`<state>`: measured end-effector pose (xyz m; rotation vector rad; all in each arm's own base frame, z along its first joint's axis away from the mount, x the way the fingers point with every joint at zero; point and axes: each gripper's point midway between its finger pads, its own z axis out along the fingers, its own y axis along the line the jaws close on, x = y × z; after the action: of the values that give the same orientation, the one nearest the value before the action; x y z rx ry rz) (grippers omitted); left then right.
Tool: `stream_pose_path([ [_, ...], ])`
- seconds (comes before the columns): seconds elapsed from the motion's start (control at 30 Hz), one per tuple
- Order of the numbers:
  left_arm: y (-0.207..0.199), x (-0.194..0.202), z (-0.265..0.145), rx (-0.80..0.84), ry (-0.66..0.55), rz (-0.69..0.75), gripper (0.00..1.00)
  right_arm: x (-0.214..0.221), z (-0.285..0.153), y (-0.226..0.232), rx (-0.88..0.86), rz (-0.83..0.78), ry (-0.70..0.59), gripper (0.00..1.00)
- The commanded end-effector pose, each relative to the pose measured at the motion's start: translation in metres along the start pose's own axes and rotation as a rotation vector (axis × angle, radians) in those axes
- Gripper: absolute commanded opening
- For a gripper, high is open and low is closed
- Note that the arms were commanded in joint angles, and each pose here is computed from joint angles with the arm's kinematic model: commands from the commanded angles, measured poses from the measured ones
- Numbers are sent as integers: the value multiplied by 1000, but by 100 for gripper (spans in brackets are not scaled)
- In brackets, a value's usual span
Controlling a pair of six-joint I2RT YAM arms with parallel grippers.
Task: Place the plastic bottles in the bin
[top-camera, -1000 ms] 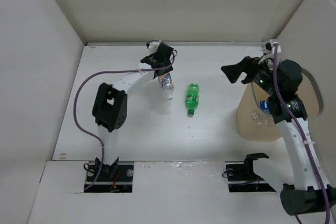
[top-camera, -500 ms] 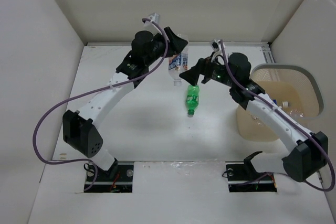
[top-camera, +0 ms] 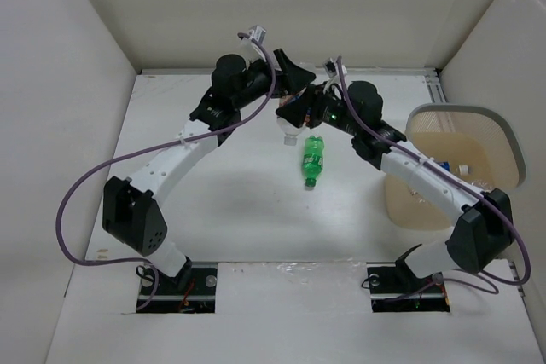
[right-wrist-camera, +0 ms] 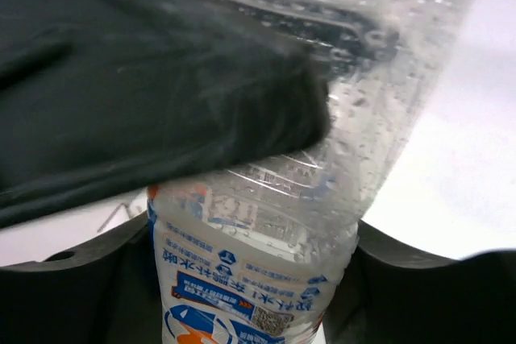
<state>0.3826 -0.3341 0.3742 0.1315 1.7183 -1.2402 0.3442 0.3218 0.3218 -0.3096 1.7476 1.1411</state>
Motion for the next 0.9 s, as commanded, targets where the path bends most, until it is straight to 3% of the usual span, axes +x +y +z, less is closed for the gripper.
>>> stream_pose_path([
  [0.0,-33,-7,-10,110,-15,-18,96,-33,-2,24,-56,-81,-117,8],
  [0.07,-27,-16,-12,78,-43,-19,100,-30,-11,12,-19,-73,-115,2],
  [0.17,-24,-40,-20,7,-121,-8,100,-46,-42,-13,101,-62,-168,1],
  [0.23,-13,-59,-25,-96,-184,33,100,-66,-90,-25,206,-80,-229,1],
  [0.3,-5,-68,-31,-170,-216,36,100,-69,-110,-46,303,-77,-239,1],
  [0.4,18,-74,-38,-308,-247,52,100,-101,-178,-57,493,-109,-370,1],
  [0.57,68,-41,-44,-468,-199,38,100,-117,-277,-63,782,-118,-480,4],
  [0.73,97,3,-35,-528,-97,19,100,-125,-361,-77,1142,-58,-644,8],
  [0.77,102,23,-27,-539,-46,18,100,-115,-372,-86,1222,-30,-631,16],
  [0.83,97,40,-17,-533,5,31,100,-112,-402,-95,1391,16,-701,89],
  [0.87,102,58,-8,-544,50,33,100,-110,-409,-96,1430,16,-708,100],
])
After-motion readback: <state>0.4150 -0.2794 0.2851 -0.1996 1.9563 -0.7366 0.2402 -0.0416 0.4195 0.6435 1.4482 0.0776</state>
